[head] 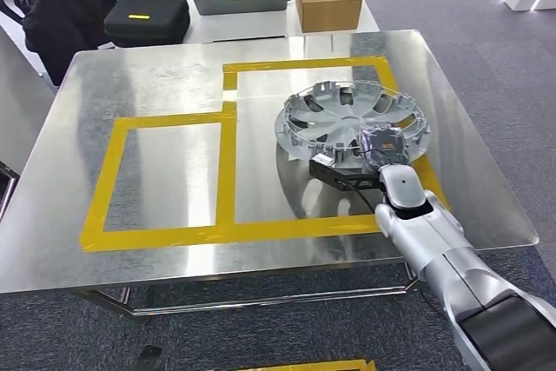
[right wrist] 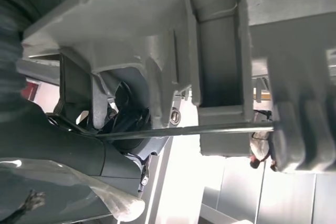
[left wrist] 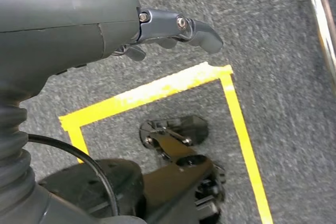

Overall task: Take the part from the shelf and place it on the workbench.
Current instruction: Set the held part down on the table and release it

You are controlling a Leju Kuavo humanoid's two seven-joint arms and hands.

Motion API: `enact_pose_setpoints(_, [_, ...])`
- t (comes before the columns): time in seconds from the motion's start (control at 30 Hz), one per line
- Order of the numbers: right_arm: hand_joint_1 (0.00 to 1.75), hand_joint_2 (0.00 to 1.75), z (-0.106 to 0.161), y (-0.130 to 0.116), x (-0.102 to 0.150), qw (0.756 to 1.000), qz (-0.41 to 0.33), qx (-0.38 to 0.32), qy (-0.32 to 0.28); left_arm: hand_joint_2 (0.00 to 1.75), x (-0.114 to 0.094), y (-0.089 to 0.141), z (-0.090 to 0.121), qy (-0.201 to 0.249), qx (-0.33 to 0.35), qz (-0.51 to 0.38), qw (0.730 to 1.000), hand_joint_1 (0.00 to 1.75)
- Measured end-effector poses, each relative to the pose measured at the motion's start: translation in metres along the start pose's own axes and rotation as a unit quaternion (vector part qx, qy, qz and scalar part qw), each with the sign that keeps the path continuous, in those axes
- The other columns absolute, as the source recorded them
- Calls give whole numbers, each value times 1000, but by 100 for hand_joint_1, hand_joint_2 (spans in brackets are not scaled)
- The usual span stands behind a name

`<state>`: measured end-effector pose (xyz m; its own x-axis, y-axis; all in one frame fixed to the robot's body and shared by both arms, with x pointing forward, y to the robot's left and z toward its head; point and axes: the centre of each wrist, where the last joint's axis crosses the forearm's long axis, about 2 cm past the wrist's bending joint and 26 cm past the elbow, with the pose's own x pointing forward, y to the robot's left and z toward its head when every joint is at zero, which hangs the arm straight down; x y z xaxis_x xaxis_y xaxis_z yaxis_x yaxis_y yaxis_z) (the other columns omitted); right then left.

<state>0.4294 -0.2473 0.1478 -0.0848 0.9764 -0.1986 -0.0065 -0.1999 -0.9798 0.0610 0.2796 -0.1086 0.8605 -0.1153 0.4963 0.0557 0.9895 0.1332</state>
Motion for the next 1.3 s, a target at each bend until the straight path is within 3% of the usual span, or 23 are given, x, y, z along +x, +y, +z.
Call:
enact_pose_setpoints(0.37, [175, 175, -4, 0, -6, 1000, 7, 5, 18, 175, -2, 2, 0, 3, 6, 2, 1000, 0])
enact_pose_setpoints(0.5, [0, 0, -4, 0, -6, 1000, 6, 7, 18, 175, -2, 2, 0, 3, 6, 2, 1000, 0])
enact_pose_setpoints(0.73, [0, 0, 2, 7, -1, 999, -13, 8, -38, 175, -2, 2, 1, -10, 2, 12, 1000, 0])
enact_pose_setpoints(1.0, [0, 0, 22, 10, 31, 987, -77, -1, -142, 175, -5, 3, 2, -16, 9, 26, 999, 0])
enact_pose_setpoints(1.3, [0, 0, 50, -17, 64, 949, -191, 10, -249, 175, -16, 5, 6, -18, 23, 50, 998, 0])
